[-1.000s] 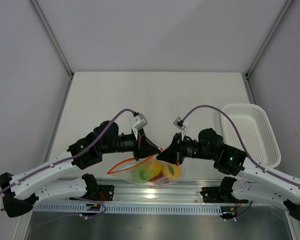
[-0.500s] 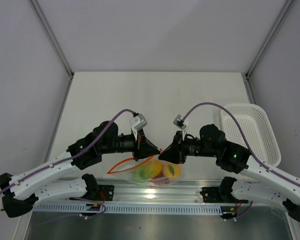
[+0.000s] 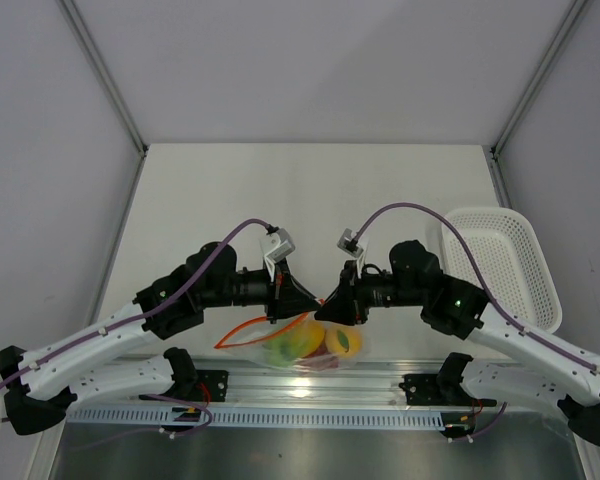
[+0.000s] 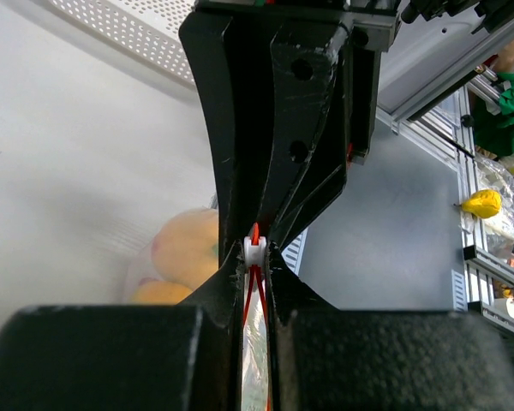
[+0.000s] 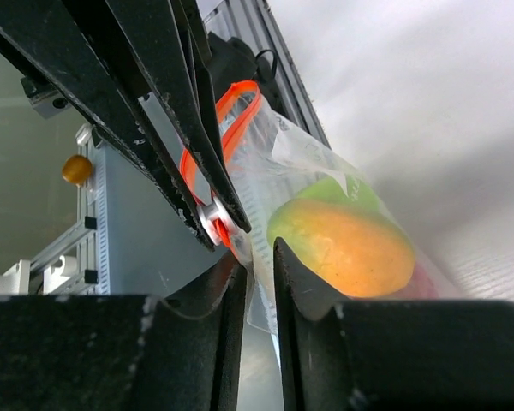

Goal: Place the food in the zip-top bag and seal the zipper
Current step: Zip the zipper food storage bag at the center of the board.

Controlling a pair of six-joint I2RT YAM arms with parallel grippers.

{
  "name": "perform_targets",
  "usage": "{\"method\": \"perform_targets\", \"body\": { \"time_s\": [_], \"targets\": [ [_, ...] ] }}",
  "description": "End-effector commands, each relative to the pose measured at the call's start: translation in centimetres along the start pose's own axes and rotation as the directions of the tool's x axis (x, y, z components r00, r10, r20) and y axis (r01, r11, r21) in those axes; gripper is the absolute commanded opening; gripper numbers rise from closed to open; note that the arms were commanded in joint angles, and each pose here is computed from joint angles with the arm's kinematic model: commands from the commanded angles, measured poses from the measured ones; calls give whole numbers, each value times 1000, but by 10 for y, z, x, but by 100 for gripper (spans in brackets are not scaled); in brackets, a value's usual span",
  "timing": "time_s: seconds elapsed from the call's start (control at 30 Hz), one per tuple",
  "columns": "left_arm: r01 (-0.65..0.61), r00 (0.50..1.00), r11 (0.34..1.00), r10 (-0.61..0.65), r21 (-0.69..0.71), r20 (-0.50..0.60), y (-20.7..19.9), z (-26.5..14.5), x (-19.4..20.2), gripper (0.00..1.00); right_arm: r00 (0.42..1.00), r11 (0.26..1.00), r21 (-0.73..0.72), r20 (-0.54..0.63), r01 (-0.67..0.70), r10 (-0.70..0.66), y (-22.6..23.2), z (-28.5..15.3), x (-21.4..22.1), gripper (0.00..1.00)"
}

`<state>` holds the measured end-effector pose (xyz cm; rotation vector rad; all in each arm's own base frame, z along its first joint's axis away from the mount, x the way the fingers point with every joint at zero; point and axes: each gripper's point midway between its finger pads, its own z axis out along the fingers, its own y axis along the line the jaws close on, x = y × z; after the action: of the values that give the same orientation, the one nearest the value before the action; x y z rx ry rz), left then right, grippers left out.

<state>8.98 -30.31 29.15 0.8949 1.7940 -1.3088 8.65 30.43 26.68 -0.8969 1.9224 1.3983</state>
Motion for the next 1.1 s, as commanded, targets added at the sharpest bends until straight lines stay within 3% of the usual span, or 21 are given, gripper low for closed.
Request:
{"method": "perform_targets", "body": {
  "time_s": [0.0,0.07,0.17,0.5,0.8,1.07],
  "targets": [
    [-18,1000,999,18,31,18,-9,-2,-8,0,998,996,-66,27,56,-54,14,1,-14,22],
    [-18,1000,999,17,29,17,-8,-2,-8,0,998,996,-72,29,57,-55,14,2,-14,20],
    [-18,1000,999,18,29,14,-8,-1,-8,1,998,995,-85,41,51,-48,15,4,-16,0],
    [26,999,991,-29,-128,-18,19,-2,-1,1,975,999,-15,217,-34,36,5,4,-32,0],
    [32,999,991,-34,-126,-12,18,-6,2,1,914,990,93,402,-109,63,-14,-17,-48,0],
    [35,999,996,-37,-78,-22,9,-9,7,1,885,980,128,459,-149,74,-24,-29,-51,0]
  ]
}}
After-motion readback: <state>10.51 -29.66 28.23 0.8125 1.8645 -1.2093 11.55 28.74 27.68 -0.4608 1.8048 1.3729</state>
